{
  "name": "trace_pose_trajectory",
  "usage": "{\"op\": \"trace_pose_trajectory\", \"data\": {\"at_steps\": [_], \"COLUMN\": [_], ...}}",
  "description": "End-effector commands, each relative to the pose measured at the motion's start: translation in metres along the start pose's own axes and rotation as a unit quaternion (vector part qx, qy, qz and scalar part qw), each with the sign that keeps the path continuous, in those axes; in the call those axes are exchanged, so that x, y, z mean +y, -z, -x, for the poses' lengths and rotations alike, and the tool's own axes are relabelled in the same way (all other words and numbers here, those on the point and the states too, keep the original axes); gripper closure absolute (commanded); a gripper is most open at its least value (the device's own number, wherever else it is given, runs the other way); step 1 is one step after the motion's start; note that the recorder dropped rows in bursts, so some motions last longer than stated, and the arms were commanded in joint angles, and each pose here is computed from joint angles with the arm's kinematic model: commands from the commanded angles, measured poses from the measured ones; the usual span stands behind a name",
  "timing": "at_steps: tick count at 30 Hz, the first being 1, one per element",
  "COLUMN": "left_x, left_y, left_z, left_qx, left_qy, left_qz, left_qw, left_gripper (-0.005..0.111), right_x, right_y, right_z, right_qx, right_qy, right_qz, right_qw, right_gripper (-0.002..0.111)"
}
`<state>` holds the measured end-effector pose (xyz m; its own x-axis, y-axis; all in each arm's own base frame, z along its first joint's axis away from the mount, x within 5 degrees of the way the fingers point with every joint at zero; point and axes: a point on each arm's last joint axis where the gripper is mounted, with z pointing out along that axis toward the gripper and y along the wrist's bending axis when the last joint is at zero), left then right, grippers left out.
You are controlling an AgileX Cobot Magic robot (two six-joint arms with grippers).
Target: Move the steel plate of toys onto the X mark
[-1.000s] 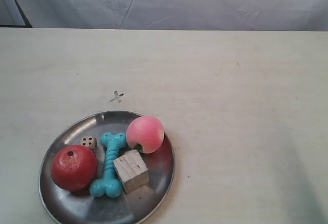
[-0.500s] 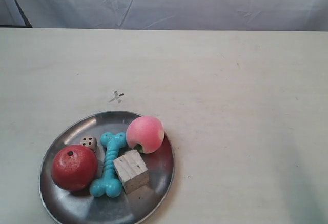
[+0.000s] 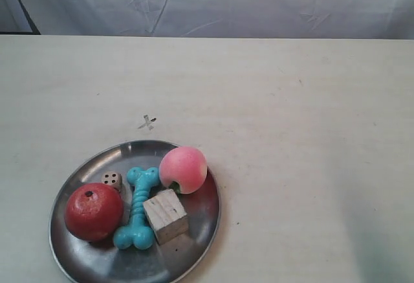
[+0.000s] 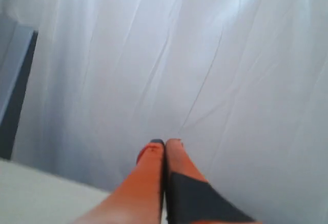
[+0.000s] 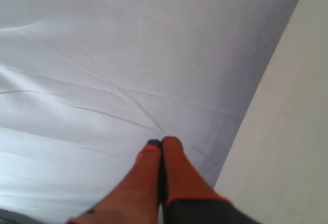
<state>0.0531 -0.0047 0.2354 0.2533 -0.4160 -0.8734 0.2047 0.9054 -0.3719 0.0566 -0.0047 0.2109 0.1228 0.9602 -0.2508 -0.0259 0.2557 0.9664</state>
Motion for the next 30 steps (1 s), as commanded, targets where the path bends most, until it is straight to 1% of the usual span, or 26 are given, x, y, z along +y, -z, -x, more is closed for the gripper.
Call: {"op": "trace_pose_trajectory", "data": {"at_steps": [1,2,3,4,6,8,10,11,12,14,16,17,19,21,23,24,25,27,28,29,30], "left_x": [-0.002,-0.003,-0.006,-0.008,-0.013,-0.017,-0.021,-0.022,-0.022,-0.018,-0.014,-0.012,-0.007,-0.002,0.004,0.007,0.01,0.013,0.015,0.015,0.016], "left_y": [0.001,0.0,-0.003,-0.007,-0.018,-0.035,-0.06,-0.072,-0.086,-0.114,-0.136,-0.146,-0.162,-0.173,-0.179,-0.179,-0.179,-0.174,-0.171,-0.169,-0.167], "left_z": [0.011,0.013,0.018,0.024,0.034,0.042,0.048,0.051,0.05,0.042,0.029,0.022,0.004,-0.012,-0.031,-0.04,-0.05,-0.067,-0.076,-0.081,-0.085], "left_qx": [-0.064,-0.064,-0.064,-0.062,-0.036,0.015,0.078,0.1,0.13,0.199,0.274,0.312,0.38,0.438,0.506,0.534,0.566,0.621,0.647,0.664,0.677], "left_qy": [0.037,0.034,0.03,0.029,0.027,0.0,-0.031,-0.04,-0.036,-0.016,0.001,0.001,-0.009,-0.01,-0.017,-0.017,-0.019,-0.013,0.0,0.009,0.016], "left_qz": [-0.016,-0.017,-0.019,-0.018,-0.008,0.009,0.027,0.034,0.047,0.08,0.115,0.126,0.145,0.167,0.183,0.187,0.19,0.191,0.195,0.199,0.201], "left_qw": [0.997,0.997,0.997,0.998,0.999,1.0,0.996,0.994,0.99,0.977,0.955,0.942,0.914,0.883,0.843,0.824,0.802,0.76,0.738,0.721,0.708], "left_gripper": [0.107,0.107,0.107,0.107,0.107,0.107,0.107,0.107,0.107,0.107,0.107,0.107,0.107,0.107,0.107,0.107,0.107,0.107,0.107,0.107,0.107], "right_x": [0.0,0.001,0.0,0.001,0.015,0.029,0.044,0.05,0.054,0.057,0.055,0.053,0.045,0.036,0.028,0.023,0.019,0.011,0.006,0.003,-0.001], "right_y": [0.001,0.001,0.001,0.002,0.004,0.006,0.007,0.006,0.003,-0.008,-0.022,-0.029,-0.046,-0.063,-0.08,-0.088,-0.096,-0.108,-0.114,-0.118,-0.122], "right_z": [-0.008,-0.01,-0.013,-0.014,-0.014,-0.011,-0.007,-0.007,-0.007,-0.011,-0.017,-0.018,-0.022,-0.025,-0.031,-0.034,-0.038,-0.043,-0.046,-0.048,-0.051], "right_qx": [0.045,0.056,0.07,0.081,0.095,0.088,0.078,0.083,0.096,0.151,0.228,0.258,0.33,0.383,0.445,0.475,0.504,0.543,0.557,0.564,0.571], "right_qy": [-0.1,-0.116,-0.105,-0.079,0.008,0.082,0.147,0.181,0.211,0.261,0.302,0.312,0.326,0.317,0.301,0.296,0.295,0.289,0.283,0.276,0.266], "right_qz": [-0.001,-0.001,-0.003,-0.002,0.022,0.049,0.069,0.068,0.061,0.024,-0.028,-0.052,-0.112,-0.157,-0.191,-0.199,-0.2,-0.196,-0.191,-0.186,-0.179], "right_qw": [0.994,0.992,0.992,0.994,0.995,0.992,0.984,0.978,0.971,0.953,0.925,0.913,0.879,0.853,0.822,0.804,0.786,0.764,0.757,0.756,0.755], "right_gripper": [0.108,0.108,0.108,0.108,0.108,0.108,0.108,0.108,0.108,0.108,0.109,0.109,0.109,0.109,0.109,0.109,0.109,0.109,0.109,0.109,0.109]}}
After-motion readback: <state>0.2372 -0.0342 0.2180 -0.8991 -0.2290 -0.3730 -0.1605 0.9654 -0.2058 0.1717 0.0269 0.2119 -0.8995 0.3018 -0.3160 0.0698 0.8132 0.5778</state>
